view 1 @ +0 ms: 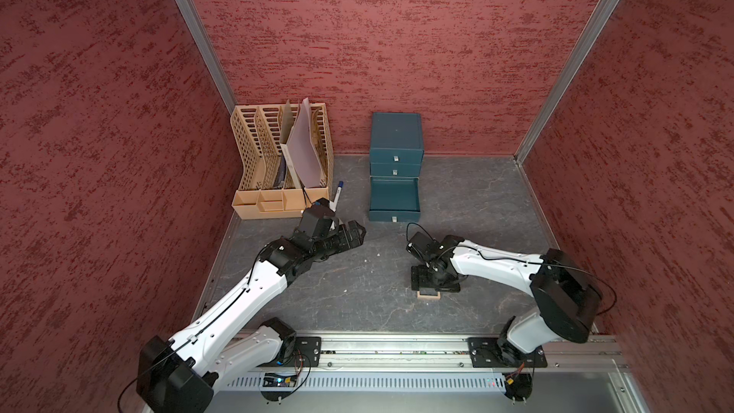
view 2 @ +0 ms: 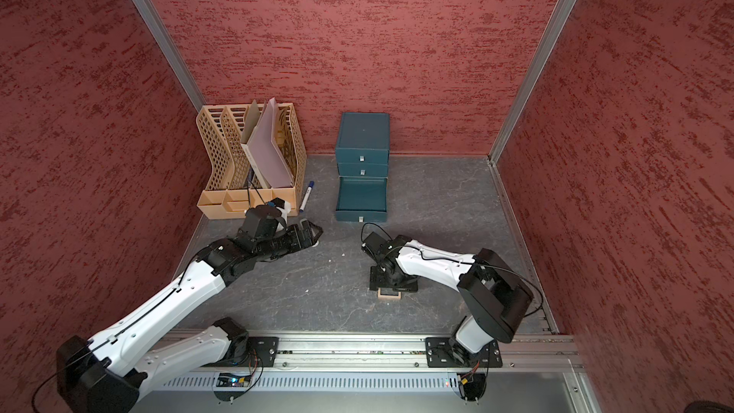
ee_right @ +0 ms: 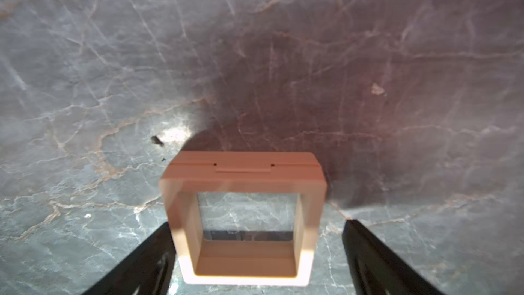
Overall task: Place the brooch boxes into the drawer by color
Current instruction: Pick up the brooch box from the center of the board.
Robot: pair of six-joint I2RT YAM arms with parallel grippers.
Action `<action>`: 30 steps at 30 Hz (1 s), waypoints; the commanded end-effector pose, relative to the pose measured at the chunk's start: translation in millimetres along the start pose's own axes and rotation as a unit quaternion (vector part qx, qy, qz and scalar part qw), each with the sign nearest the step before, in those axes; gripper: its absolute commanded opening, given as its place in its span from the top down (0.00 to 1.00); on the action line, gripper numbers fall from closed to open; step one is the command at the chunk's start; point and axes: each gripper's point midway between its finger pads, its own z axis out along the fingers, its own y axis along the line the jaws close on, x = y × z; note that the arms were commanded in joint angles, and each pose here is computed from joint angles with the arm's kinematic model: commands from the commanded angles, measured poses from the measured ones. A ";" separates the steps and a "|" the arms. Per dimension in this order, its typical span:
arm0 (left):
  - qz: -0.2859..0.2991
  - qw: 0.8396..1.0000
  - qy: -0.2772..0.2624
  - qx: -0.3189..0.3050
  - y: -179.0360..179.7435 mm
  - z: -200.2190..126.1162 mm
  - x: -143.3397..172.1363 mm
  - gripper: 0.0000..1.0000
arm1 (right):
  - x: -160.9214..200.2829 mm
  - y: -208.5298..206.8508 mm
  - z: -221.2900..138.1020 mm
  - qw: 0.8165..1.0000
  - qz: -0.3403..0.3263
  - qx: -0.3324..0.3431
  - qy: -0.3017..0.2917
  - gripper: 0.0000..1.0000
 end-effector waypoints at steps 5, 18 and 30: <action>0.005 1.000 -0.021 0.011 -10.0 -5.9 -10.5 0.00 | -0.5 3.4 8.3 1.000 0.003 -0.001 -0.002 0.15; 0.004 1.000 -0.018 0.012 -10.3 -1.0 -9.4 0.00 | -13.5 -2.4 -15.2 0.999 -0.023 0.024 -0.042 0.32; 0.003 1.000 -0.020 0.006 -5.7 -2.5 -7.2 0.00 | -25.7 8.8 -39.8 0.997 -0.035 0.011 -0.066 0.33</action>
